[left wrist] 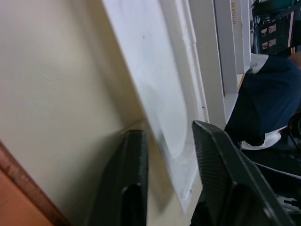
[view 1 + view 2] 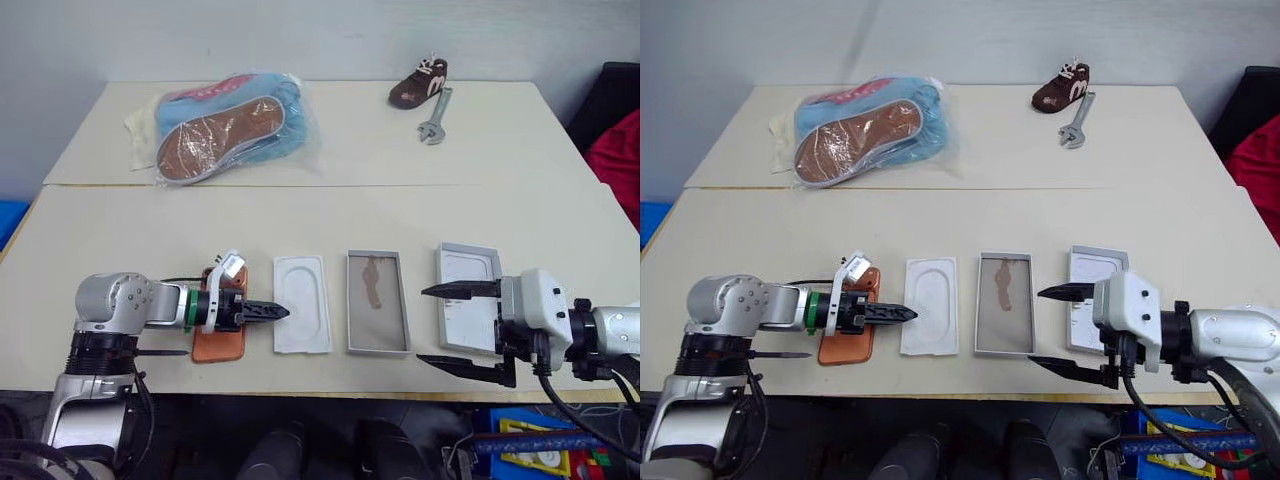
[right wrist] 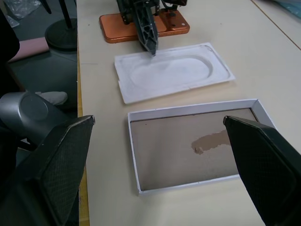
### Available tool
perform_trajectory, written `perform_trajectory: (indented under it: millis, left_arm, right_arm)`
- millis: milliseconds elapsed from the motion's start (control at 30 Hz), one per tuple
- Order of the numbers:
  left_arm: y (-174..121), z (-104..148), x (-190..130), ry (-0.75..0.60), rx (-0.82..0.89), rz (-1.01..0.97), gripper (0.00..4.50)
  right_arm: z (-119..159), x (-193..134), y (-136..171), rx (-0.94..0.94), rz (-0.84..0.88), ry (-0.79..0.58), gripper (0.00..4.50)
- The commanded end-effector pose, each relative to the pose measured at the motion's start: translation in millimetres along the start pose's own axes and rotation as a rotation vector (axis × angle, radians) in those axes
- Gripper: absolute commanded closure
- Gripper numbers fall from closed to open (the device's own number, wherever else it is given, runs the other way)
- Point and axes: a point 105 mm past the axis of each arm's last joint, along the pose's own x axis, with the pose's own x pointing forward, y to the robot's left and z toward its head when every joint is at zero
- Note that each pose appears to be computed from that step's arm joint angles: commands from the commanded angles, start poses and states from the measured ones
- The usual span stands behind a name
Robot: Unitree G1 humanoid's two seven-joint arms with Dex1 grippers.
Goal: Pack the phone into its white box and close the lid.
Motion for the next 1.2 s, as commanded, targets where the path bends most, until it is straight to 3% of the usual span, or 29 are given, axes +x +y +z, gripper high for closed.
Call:
perform_trajectory:
  millis: [33, 67, 400, 433, 500, 667, 867, 1167, 1200]
  left_arm:
    - [9.6, -5.9, 3.7, -0.014, -0.092, 0.012, 4.18]
    - [9.0, -5.4, 3.0, -0.019, -0.091, 0.011, 4.48]
    - [0.1, 2.0, -36.2, -0.096, -0.063, -0.005, 4.49]
    - [-2.6, 2.2, -43.6, -0.097, -0.054, -0.008, 4.50]
    - [-8.2, 3.7, -56.0, -0.098, -0.042, -0.019, 4.50]
    - [-23.4, 8.7, -68.3, -0.080, -0.011, -0.054, 4.50]
    - [-32.0, 15.2, -57.7, -0.063, -0.005, -0.092, 4.50]
    - [-51.6, 18.6, -2.3, 0.003, -0.001, -0.195, 4.50]
    - [-52.2, 18.8, 3.8, 0.009, -0.009, -0.199, 4.50]
  right_arm:
    - [0.3, 3.8, 4.9, -0.056, 0.030, 0.009, 0.00]
    - [-2.6, 5.2, 5.2, -0.062, 0.036, 0.020, 0.00]
    - [-36.6, 43.3, 13.8, -0.136, 0.144, 0.088, 0.00]
    - [-41.4, 49.6, 13.0, -0.146, 0.148, 0.098, 0.18]
    - [-49.4, 59.5, 10.3, -0.148, 0.148, 0.106, 0.58]
    - [-62.1, 77.1, 7.6, -0.158, 0.161, 0.105, 2.32]
    - [-68.7, 92.6, 6.8, -0.230, 0.198, 0.110, 4.48]
    - [-66.8, 97.2, 13.1, -0.244, 0.205, 0.108, 4.48]
    - [-67.4, 97.1, 13.2, -0.242, 0.202, 0.111, 4.29]
